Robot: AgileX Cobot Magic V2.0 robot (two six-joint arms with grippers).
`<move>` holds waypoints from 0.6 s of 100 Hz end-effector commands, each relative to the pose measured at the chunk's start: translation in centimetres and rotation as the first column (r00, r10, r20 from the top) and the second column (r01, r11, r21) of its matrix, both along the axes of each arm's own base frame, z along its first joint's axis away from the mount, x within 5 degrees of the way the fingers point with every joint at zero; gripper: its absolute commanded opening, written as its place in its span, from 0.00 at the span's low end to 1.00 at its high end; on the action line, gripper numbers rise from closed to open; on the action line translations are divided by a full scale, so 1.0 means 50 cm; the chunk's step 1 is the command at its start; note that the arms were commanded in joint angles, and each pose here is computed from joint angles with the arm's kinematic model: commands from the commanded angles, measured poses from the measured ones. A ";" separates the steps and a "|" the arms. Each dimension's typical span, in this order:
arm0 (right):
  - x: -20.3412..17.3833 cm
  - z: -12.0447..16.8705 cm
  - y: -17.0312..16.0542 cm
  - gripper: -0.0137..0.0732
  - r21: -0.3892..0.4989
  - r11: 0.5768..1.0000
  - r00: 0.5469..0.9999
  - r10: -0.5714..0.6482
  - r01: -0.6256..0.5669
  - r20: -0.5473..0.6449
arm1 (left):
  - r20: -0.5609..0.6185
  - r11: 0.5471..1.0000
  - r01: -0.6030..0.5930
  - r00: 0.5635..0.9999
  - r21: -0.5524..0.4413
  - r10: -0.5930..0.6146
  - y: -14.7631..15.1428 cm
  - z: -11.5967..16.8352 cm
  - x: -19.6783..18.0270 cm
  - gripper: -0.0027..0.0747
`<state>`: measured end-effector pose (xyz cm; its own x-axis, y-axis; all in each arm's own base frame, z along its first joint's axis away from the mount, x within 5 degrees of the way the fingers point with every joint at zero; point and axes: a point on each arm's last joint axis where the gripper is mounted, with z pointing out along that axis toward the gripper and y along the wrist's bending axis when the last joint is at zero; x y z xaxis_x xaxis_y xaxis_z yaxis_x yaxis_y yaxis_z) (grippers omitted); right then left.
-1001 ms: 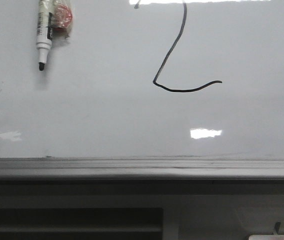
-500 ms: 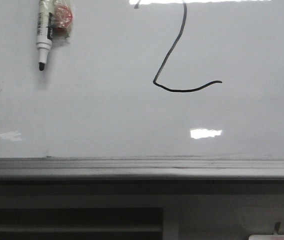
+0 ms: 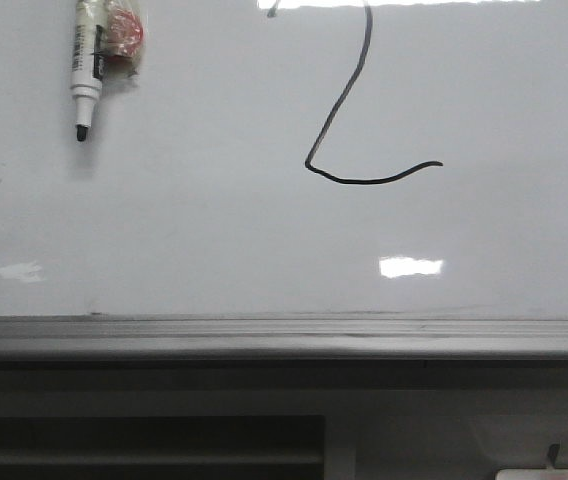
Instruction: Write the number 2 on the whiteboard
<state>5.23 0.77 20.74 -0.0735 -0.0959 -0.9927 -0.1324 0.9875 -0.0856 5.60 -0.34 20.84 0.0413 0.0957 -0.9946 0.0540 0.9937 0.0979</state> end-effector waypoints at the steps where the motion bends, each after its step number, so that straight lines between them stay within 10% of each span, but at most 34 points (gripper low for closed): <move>1: 0.003 0.008 -0.009 0.08 -0.010 0.997 0.992 -0.072 0.073 0.107 | 0.089 1.000 -0.005 0.996 -0.026 0.008 0.001 0.007 -0.004 0.01; 60: 0.007 -0.025 -0.017 0.08 -0.041 0.989 0.987 -0.135 0.139 0.089 | 0.089 1.000 -0.005 0.996 -0.026 0.008 0.001 0.007 -0.004 0.01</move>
